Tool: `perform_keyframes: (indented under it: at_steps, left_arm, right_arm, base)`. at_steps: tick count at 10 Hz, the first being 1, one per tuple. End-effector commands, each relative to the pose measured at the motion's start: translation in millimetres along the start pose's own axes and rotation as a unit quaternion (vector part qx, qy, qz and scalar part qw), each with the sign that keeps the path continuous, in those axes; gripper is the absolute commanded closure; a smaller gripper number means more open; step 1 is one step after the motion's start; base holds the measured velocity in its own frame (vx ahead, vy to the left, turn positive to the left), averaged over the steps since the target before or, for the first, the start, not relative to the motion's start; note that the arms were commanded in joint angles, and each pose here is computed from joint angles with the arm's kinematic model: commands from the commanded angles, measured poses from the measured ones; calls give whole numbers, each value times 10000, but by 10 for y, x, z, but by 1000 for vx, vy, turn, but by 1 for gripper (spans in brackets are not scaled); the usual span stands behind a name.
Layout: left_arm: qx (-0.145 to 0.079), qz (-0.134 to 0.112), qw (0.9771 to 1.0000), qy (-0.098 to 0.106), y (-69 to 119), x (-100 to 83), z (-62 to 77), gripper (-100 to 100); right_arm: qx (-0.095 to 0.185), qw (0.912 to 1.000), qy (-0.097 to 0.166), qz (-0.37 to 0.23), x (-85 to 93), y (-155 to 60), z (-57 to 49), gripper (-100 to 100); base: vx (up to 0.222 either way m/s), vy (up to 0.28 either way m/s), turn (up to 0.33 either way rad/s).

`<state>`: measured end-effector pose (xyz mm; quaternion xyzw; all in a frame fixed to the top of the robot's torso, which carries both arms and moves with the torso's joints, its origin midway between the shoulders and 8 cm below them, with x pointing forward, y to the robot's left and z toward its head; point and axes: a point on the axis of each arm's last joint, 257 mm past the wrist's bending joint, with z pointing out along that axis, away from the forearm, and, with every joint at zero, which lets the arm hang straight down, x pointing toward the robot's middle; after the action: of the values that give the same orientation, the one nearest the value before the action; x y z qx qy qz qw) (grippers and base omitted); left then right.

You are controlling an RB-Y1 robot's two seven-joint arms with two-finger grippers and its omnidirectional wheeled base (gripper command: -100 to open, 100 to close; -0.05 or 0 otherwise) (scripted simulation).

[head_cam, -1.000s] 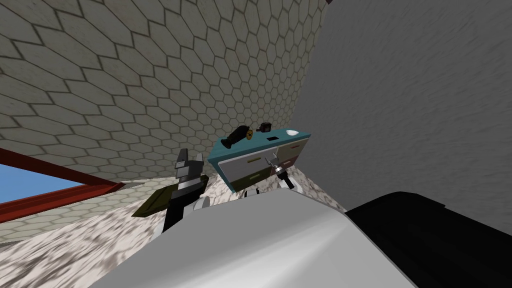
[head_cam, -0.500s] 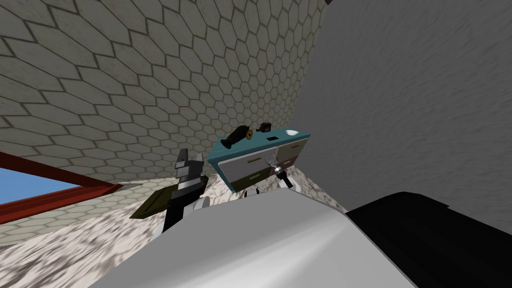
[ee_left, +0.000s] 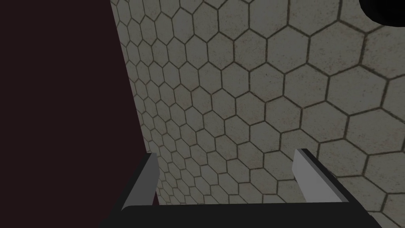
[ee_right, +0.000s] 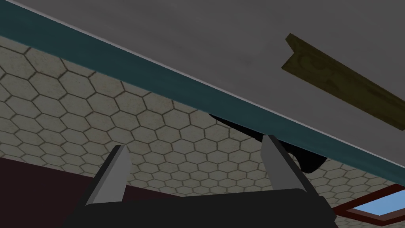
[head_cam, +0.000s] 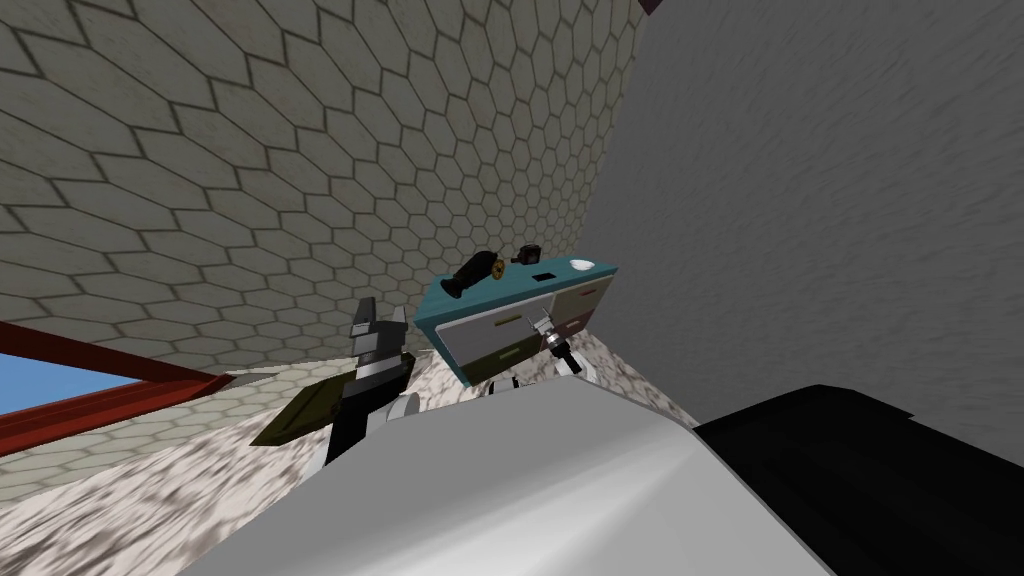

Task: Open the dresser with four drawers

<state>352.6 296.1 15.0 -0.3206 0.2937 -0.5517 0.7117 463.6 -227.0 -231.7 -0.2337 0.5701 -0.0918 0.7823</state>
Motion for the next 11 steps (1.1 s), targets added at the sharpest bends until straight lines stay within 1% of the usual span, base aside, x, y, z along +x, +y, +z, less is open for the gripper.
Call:
perform_keyframes:
  at_steps: [1, 3, 4, 6, 7, 9, 10, 11]
  left_arm:
    - [0, 0, 10000, 0, 0, 0, 0, 0]
    - [0, 0, 10000, 0, 0, 0, 0, 0]
    - [0, 0, 10000, 0, 0, 0, 0, 0]
    - [0, 0, 10000, 0, 0, 0, 0, 0]
    - [0, 0, 10000, 0, 0, 0, 0, 0]
    - [0, 0, 10000, 0, 0, 0, 0, 0]
    - [0, 0, 10000, 0, 0, 0, 0, 0]
    - [0, 0, 10000, 0, 0, 0, 0, 0]
  right_arm:
    - [-92, 9992, 64, -390, 99, 76, 34, -100]
    - [-94, 9979, 61, -635, 99, 76, 34, -100]
    - [-176, 9966, 114, -793, 185, 145, 67, -100]
    - [-179, 9945, 110, -1028, 185, 145, 67, -100]
    - [-261, 9924, 158, -1195, 267, 213, 98, -100]
    - [-265, 9897, 152, -1399, 267, 213, 98, -100]
    - [-348, 9865, 195, -1587, 345, 278, 129, -100]
    - [-350, 9845, 191, -1710, 345, 278, 129, -100]
  base:
    - [2, 25, -63]
    - [0, 20, -16]
    - [-10, 25, -58]
    - [-3, 21, -19]
    - [-3, 29, -56]
    - [-2, 26, -21]
    - [-10, 31, -63]
    - [-10, 35, -40]
